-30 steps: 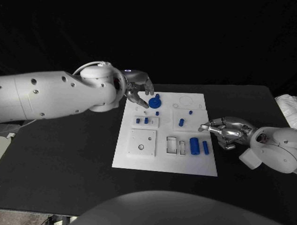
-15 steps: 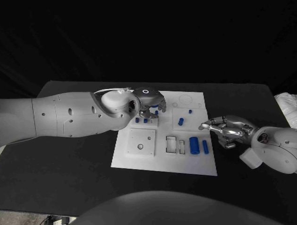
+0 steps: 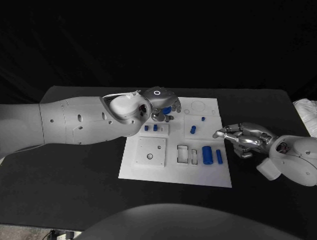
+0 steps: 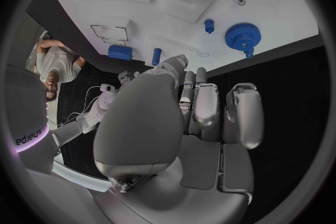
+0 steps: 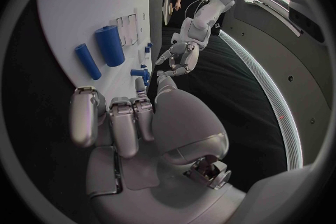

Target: Assemble the parts on the task board

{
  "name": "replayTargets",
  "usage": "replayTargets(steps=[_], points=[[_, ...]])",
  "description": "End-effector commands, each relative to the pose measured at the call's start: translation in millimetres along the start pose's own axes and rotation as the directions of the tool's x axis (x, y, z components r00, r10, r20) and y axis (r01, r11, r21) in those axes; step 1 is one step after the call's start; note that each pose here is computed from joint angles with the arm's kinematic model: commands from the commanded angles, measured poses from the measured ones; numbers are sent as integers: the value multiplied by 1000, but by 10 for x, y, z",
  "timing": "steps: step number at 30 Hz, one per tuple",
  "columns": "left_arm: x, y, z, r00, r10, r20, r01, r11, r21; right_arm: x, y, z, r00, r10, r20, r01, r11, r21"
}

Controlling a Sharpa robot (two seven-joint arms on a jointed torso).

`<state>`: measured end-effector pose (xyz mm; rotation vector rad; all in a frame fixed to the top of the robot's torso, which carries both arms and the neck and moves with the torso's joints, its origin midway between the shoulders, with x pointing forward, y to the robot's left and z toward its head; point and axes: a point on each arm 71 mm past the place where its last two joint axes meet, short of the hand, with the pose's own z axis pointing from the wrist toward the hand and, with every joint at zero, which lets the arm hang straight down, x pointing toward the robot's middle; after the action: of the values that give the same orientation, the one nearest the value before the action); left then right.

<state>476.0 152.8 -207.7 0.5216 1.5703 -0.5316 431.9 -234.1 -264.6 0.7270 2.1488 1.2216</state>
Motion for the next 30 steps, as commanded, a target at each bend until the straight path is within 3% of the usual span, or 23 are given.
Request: replayTargets(steps=[1,9,15,19,22,26,29,30], points=[[6,42,23,1000,-18,-11,18,999,-49,12,3,2,1000,-9,-11,9,1000,-8],[36,94,33,998,-26,-50,22,997,-78,12,2,6,1000,-10,-11,10,1000,-5],[-33,112,-9,997,-58,45,61,996,-58,11,2,9,1000,-10,-11,10,1000,-5],[-116,167,-138,986,-99,136,106,993,-47,9,1,7,1000,-10,-9,10,1000,-5],[-183,260,-275,979,-120,164,133,988,-75,5,-3,2,1000,-10,-8,10,1000,-3],[-260,447,-456,984,-142,103,159,970,-182,2,-6,-6,1000,-9,-4,9,1000,0],[-269,651,-634,978,-206,-40,179,919,-351,5,-6,-10,1000,-9,-3,9,1000,2],[-266,682,-665,973,-223,-62,183,907,-380,7,-6,-10,1000,-9,-3,9,1000,2]])
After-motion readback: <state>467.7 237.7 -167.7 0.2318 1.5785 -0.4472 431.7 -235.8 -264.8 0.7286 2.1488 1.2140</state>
